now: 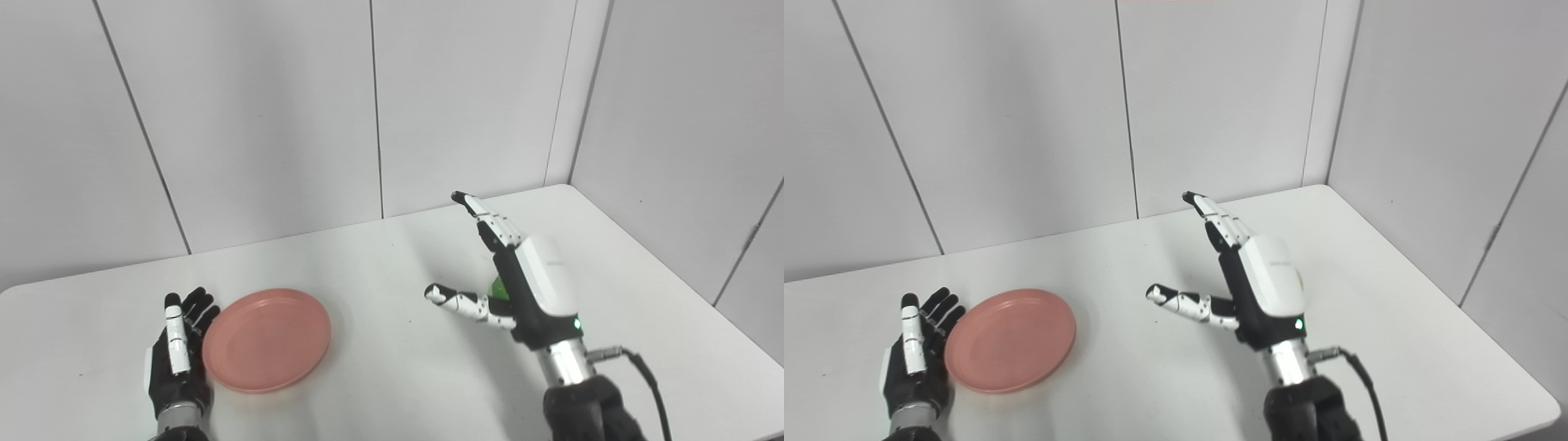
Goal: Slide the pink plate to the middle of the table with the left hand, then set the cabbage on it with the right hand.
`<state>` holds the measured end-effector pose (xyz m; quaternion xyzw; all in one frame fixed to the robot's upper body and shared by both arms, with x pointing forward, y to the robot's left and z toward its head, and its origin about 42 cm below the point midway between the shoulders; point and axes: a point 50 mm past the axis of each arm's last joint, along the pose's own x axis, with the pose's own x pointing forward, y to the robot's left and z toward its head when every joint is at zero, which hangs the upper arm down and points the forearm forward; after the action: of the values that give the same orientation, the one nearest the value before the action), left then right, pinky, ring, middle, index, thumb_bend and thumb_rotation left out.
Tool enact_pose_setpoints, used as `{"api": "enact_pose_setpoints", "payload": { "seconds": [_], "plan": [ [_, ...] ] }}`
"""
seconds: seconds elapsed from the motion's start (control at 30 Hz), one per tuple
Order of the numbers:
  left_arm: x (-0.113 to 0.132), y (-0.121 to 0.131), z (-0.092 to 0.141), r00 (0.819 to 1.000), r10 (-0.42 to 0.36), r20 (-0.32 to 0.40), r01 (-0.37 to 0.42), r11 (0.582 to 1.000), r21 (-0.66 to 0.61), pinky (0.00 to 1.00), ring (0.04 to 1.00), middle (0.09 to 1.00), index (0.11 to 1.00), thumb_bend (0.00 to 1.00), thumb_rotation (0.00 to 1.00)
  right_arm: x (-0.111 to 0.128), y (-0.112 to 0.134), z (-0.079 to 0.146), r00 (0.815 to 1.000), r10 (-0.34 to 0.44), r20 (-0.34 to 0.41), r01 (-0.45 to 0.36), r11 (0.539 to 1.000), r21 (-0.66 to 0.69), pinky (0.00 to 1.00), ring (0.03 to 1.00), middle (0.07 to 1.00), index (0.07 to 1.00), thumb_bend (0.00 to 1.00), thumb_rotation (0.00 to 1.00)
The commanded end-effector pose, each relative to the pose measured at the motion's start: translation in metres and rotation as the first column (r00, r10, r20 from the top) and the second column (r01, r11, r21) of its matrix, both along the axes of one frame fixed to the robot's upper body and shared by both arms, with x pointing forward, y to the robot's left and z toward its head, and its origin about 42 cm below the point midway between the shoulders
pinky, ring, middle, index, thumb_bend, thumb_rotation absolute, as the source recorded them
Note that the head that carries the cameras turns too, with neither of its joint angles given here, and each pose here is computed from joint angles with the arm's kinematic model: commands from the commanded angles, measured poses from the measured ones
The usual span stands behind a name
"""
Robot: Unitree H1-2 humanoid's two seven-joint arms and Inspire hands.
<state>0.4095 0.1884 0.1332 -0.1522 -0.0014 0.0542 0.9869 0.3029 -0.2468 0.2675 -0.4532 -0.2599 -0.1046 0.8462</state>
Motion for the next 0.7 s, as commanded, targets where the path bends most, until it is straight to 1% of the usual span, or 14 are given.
{"api": "enact_pose_setpoints", "payload": {
  "seconds": [0.0, 0.07, 0.2, 0.27, 0.37, 0.43, 0.47, 0.53, 0.57, 0.67],
  "plan": [
    [0.008, -0.007, 0.011, 0.999, -0.015, 0.038, 0.016, 1.000, -0.013, 0.91, 0.806, 0.818, 0.711, 0.71, 0.92, 0.008, -0.016, 0.027, 0.998, -0.037, 0.053, 0.041, 0.997, -0.064, 0.69, 0.826, 0.874, 0.854, 0.93, 0.95],
    [0.008, -0.008, 0.010, 0.999, -0.017, 0.035, 0.018, 1.000, -0.017, 0.91, 0.807, 0.822, 0.712, 0.71, 0.92, 0.017, -0.028, 0.037, 0.997, -0.060, 0.040, 0.064, 0.992, -0.112, 0.69, 0.821, 0.873, 0.847, 0.95, 0.91],
    [0.008, -0.010, 0.007, 0.999, -0.020, 0.032, 0.021, 1.000, -0.018, 0.90, 0.811, 0.819, 0.708, 0.72, 0.92, 0.034, -0.050, 0.055, 0.994, -0.113, -0.002, 0.111, 0.976, -0.186, 0.72, 0.839, 0.871, 0.864, 1.00, 0.82],
    [0.007, -0.011, 0.007, 0.999, -0.023, 0.035, 0.024, 1.000, -0.015, 0.88, 0.809, 0.819, 0.711, 0.72, 0.92, 0.044, -0.062, 0.061, 0.988, -0.150, -0.024, 0.140, 0.961, -0.237, 0.78, 0.859, 0.879, 0.885, 1.00, 0.78],
    [0.007, -0.012, 0.007, 0.999, -0.023, 0.036, 0.024, 1.000, -0.015, 0.89, 0.814, 0.827, 0.710, 0.70, 0.93, 0.055, -0.075, 0.064, 0.981, -0.186, -0.052, 0.163, 0.942, -0.294, 0.85, 0.883, 0.886, 0.897, 1.00, 0.76],
    [0.007, -0.012, 0.008, 0.999, -0.020, 0.037, 0.021, 1.000, -0.012, 0.88, 0.805, 0.822, 0.706, 0.70, 0.93, 0.064, -0.082, 0.065, 0.969, -0.221, -0.109, 0.175, 0.929, -0.327, 0.90, 0.905, 0.897, 0.897, 1.00, 0.72],
    [0.008, -0.011, 0.008, 0.999, -0.019, 0.036, 0.020, 1.000, -0.010, 0.88, 0.802, 0.821, 0.710, 0.69, 0.93, 0.069, -0.086, 0.065, 0.960, -0.241, -0.145, 0.181, 0.924, -0.337, 0.83, 0.908, 0.905, 0.896, 1.00, 0.67],
    [0.008, -0.009, 0.009, 0.999, -0.018, 0.035, 0.019, 1.000, -0.010, 0.88, 0.801, 0.821, 0.713, 0.69, 0.93, 0.077, -0.091, 0.064, 0.943, -0.269, -0.197, 0.189, 0.918, -0.350, 0.79, 0.907, 0.909, 0.896, 1.00, 0.64],
    [0.008, -0.009, 0.009, 0.999, -0.018, 0.034, 0.019, 1.000, -0.010, 0.87, 0.798, 0.821, 0.711, 0.69, 0.93, 0.079, -0.093, 0.064, 0.935, -0.280, -0.217, 0.192, 0.915, -0.355, 0.71, 0.901, 0.912, 0.896, 1.00, 0.61],
    [0.008, -0.009, 0.011, 0.999, -0.022, 0.037, 0.022, 1.000, -0.001, 0.87, 0.793, 0.817, 0.705, 0.69, 0.93, 0.090, -0.097, 0.061, 0.905, -0.320, -0.281, 0.201, 0.902, -0.382, 0.62, 0.876, 0.902, 0.889, 1.00, 0.56]
  ]
}}
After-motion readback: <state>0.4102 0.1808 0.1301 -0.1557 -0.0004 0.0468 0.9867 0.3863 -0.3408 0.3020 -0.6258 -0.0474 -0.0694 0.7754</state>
